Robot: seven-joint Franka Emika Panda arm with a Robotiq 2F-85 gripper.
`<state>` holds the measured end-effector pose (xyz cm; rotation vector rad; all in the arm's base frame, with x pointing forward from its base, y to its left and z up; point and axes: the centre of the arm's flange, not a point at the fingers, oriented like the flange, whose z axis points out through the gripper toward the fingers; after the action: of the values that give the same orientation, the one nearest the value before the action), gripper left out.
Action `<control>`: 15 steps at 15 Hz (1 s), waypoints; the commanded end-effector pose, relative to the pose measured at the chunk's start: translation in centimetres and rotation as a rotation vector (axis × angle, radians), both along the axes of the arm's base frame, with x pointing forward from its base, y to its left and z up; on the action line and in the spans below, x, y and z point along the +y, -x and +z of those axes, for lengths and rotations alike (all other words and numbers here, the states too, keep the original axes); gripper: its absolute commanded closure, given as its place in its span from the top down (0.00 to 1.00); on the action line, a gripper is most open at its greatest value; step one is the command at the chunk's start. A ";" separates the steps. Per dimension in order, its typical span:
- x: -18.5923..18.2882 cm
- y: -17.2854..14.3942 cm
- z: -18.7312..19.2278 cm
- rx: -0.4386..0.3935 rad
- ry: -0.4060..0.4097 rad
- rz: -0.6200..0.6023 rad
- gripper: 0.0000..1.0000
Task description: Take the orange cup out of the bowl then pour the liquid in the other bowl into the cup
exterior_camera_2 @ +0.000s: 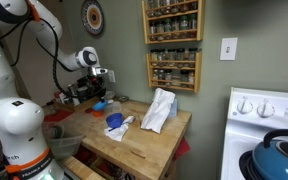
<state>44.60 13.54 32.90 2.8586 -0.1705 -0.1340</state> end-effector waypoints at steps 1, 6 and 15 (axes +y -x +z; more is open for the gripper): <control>0.5 0.1 0.2 0.003 0.039 -0.002 0.01; 0.1 0.2 0.2 0.011 0.006 -0.001 0.01; -1.2 0.3 0.3 0.037 -0.073 -0.001 0.01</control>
<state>44.69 13.11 32.91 2.8895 -0.1682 -0.1661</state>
